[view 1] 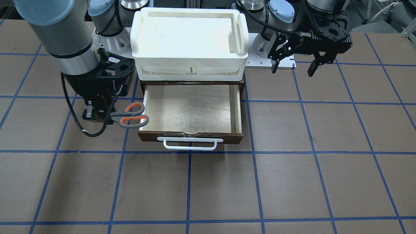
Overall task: Put scissors in drawer and close it
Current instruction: 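Lift the scissors with the right gripper and carry them over the drawer, then lower the scissors into the open drawer and open the right gripper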
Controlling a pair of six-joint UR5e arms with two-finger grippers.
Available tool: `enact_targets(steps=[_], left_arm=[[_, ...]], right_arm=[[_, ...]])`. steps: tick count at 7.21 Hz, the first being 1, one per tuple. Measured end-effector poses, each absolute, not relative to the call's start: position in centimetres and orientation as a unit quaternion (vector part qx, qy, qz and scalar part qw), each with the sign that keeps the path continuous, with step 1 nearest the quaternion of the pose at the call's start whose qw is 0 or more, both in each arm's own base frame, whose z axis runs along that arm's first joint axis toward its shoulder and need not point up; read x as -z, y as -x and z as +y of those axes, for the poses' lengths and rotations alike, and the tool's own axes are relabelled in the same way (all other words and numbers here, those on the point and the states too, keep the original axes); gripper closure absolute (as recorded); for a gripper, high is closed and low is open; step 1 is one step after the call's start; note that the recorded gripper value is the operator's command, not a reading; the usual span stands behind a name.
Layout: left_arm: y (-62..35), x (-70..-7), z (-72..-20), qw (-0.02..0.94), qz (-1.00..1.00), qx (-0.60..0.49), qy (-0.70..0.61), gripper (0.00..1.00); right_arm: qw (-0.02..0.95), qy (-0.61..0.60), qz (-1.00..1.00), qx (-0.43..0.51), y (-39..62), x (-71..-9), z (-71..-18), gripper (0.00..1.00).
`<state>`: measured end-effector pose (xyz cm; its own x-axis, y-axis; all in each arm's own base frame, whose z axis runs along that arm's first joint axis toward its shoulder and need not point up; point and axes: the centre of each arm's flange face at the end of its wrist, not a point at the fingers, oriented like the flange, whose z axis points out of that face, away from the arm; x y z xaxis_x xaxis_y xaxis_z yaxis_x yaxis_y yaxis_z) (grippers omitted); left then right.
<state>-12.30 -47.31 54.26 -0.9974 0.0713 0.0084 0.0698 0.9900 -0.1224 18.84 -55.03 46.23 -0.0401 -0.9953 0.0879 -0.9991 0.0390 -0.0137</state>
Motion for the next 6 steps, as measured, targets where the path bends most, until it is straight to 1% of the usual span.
enact_targets(steps=[2, 6], left_arm=[[12.3, -54.3, -47.3, 0.007, -0.997, -0.061, 0.035, 0.00], [12.3, -54.3, -47.3, 0.006, -0.997, -0.061, 0.035, 0.00]], right_arm=[[0.013, -0.703, -0.710, -0.028, -23.8, -45.0, -53.4, 1.00], [-0.005, -0.711, -0.703, -0.003, -33.0, -40.7, -50.8, 1.00]])
